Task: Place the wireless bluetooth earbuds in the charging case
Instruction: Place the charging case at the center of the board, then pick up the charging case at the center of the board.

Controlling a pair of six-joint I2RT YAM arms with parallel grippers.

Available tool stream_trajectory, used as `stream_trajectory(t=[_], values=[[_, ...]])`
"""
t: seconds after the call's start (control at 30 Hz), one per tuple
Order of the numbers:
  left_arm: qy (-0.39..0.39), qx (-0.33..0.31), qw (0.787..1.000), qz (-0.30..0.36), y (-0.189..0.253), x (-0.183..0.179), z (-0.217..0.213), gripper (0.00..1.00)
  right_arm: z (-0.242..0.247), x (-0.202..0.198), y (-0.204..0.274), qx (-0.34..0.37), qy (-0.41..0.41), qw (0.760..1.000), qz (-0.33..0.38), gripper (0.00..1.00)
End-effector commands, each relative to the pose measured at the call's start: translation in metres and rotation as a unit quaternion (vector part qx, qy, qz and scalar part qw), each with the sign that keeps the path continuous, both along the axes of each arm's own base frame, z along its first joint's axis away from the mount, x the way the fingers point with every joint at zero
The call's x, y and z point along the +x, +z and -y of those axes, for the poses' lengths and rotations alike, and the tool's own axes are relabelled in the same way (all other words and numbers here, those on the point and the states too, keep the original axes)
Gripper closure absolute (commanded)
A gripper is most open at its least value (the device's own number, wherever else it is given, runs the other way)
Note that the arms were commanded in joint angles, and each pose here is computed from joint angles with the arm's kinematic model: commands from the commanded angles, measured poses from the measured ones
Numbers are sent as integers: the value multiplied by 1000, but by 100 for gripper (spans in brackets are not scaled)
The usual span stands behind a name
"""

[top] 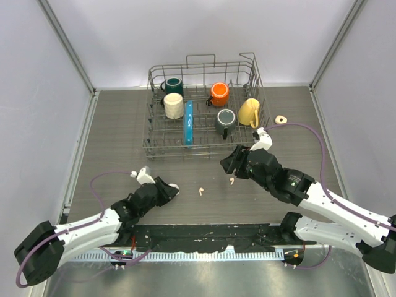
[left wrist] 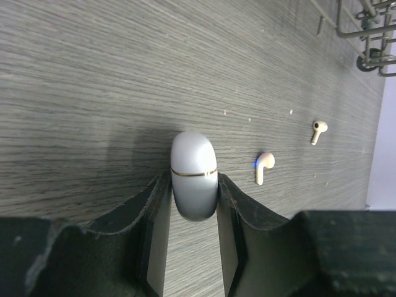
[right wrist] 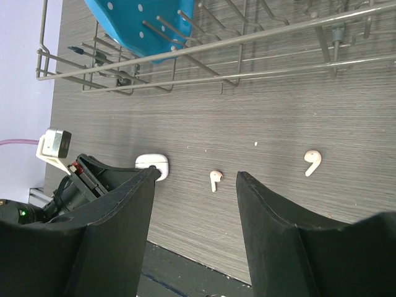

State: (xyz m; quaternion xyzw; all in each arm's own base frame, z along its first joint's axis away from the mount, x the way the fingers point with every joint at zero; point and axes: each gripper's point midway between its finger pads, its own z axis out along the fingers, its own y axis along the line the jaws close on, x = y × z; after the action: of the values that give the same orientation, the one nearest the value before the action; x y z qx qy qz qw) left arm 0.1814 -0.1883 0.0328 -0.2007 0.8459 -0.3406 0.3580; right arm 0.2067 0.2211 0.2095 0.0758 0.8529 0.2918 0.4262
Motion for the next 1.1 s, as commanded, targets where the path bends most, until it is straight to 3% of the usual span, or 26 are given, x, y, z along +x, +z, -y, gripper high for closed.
stream_trajectory(t=[0.0, 0.33, 0.6, 0.67, 0.9, 0.97, 1.0, 1.07], values=[[14, 4, 1000, -5, 7, 5, -1, 62, -4, 4, 11, 14, 0, 1000, 10, 39], [21, 28, 999, -38, 1, 4, -2, 54, 1, 2, 10, 18, -6, 1000, 13, 39], [57, 77, 995, -37, 9, 3, -30, 48, 2, 4, 9, 7, -3, 1000, 17, 39], [71, 83, 994, -26, 16, 4, -38, 32, 2, 4, 10, 6, -2, 1000, 18, 39], [98, 123, 987, 21, 55, 8, -66, 25, 4, 8, 10, -7, -7, 1000, 20, 39], [98, 132, 985, 42, 73, 10, -71, 18, 9, 11, 11, -16, -15, 999, 25, 39], [102, 136, 984, 52, 79, 12, -73, 0, 11, 11, 10, -22, -18, 999, 25, 38], [97, 145, 982, 73, 98, 16, -74, 0, 18, 14, 10, -31, -34, 998, 30, 32]])
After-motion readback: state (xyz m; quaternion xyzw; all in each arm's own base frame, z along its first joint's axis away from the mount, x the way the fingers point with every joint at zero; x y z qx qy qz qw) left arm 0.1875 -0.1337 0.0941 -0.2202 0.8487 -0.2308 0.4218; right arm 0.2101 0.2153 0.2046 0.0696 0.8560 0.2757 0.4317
